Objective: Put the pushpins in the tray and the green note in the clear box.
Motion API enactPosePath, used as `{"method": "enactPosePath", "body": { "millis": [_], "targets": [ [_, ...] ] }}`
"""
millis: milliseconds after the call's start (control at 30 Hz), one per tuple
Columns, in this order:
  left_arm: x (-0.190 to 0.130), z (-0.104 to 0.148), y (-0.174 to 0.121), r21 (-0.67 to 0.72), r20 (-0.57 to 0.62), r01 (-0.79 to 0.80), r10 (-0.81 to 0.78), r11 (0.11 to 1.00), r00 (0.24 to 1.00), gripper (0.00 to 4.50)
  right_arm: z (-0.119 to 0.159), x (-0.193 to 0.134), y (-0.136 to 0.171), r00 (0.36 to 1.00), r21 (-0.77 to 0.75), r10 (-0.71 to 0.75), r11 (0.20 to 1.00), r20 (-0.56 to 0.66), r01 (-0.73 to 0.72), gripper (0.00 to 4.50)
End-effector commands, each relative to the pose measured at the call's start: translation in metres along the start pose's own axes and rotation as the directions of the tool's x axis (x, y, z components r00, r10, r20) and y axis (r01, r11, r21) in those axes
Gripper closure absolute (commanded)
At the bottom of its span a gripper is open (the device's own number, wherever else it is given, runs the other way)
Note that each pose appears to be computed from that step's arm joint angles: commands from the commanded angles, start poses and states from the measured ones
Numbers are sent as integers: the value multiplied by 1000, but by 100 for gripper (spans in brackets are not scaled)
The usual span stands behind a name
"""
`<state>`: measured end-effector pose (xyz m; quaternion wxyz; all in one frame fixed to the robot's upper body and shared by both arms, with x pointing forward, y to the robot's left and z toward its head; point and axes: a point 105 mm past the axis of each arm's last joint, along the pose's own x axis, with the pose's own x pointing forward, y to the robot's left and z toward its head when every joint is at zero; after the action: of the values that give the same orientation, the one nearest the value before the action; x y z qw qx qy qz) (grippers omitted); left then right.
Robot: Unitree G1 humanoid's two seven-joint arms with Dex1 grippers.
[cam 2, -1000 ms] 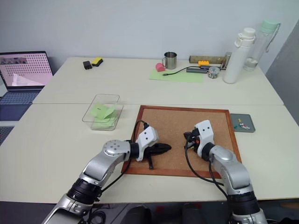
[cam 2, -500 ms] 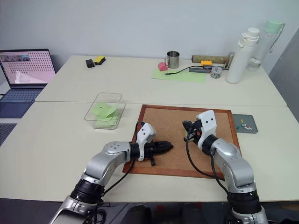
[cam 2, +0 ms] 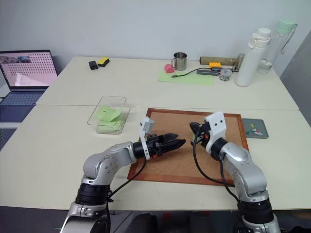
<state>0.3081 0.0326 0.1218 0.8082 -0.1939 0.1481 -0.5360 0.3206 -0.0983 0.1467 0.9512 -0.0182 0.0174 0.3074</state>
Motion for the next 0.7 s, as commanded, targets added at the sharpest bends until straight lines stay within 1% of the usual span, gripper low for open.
{"method": "enactPosePath", "body": {
  "millis": [33, 300, 467, 700],
  "targets": [
    [7, 12, -12, 52, 31, 32, -34, 998, 999, 5, 20, 2, 7, 997, -47, 22, 999, 70, -19, 450],
    [15, 6, -10, 63, 19, -1, 0, 998, 1000, 5, 25, 7, 21, 994, -48, 61, 997, 88, -57, 450],
    [21, 6, -1, 75, 30, -53, 51, 996, 998, 5, 27, 8, 31, 991, -35, 91, 996, 102, -88, 450],
    [28, 7, 6, 91, 34, -86, 83, 992, 996, 5, 27, 7, 34, 990, -34, 96, 995, 103, -93, 450]
  ]
}}
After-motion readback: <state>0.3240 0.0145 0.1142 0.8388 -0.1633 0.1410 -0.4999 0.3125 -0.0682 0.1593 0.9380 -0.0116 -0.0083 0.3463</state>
